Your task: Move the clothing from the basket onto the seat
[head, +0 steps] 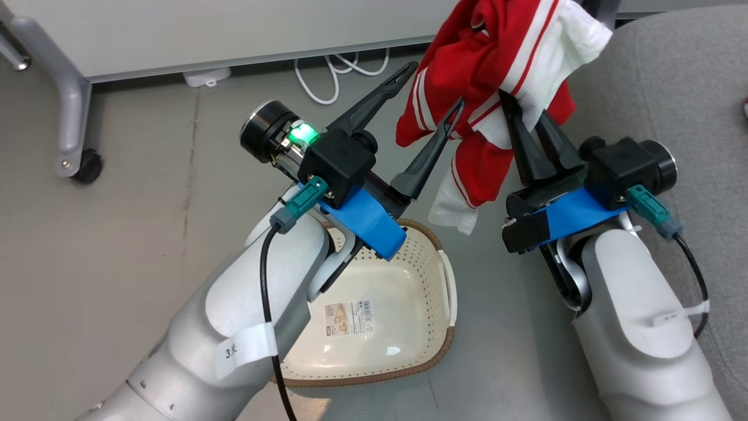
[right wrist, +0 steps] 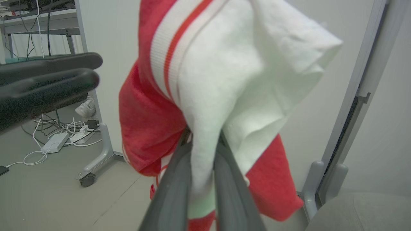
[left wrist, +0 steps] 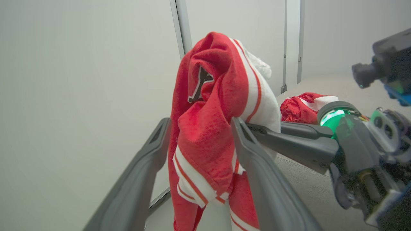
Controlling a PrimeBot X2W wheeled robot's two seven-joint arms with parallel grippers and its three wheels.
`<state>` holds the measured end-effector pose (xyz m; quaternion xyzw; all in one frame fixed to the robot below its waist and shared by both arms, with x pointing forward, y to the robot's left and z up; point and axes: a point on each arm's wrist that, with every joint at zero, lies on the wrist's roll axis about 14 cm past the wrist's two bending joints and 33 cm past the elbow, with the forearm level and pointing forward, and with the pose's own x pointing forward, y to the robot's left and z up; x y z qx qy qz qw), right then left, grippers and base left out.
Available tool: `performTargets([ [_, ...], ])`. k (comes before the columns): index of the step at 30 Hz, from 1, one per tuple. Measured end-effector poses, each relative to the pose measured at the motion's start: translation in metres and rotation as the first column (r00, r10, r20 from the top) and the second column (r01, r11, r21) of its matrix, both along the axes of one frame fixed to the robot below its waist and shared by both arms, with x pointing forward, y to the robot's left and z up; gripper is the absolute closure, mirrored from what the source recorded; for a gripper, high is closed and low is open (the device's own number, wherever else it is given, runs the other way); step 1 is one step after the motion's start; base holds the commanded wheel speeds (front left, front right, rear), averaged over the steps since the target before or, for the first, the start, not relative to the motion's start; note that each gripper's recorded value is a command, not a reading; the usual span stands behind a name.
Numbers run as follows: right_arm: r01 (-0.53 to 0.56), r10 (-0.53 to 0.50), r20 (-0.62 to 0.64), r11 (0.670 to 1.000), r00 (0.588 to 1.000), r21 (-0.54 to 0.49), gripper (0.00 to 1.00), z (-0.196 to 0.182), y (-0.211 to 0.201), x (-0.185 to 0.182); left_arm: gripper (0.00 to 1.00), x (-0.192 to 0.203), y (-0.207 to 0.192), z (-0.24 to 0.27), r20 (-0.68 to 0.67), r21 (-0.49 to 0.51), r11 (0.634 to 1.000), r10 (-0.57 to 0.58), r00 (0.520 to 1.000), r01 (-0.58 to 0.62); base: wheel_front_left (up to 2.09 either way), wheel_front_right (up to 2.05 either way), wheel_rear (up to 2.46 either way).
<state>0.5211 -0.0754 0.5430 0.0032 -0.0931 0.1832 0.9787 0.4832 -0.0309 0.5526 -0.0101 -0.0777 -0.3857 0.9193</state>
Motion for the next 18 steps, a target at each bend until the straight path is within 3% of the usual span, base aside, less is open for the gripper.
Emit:
performTargets([
  [10, 0.221, -0.221, -0.008, 0.975, 0.975, -0.02, 1.0, -0.008, -0.086, -0.02, 0.0, -0.014, -0.052, -0.018, -0.025, -0.003, 0.988, -0.156, 0.988, 0.156, 0.0, 0.0, 0.0],
  [18, 0.404, -0.404, -0.015, 0.914, 0.915, -0.038, 1.0, -0.01, -0.156, -0.061, 0.0, -0.041, -0.1, -0.033, -0.051, 0.009, 0.949, -0.314, 0.948, 0.315, 0.0, 0.0, 0.0],
])
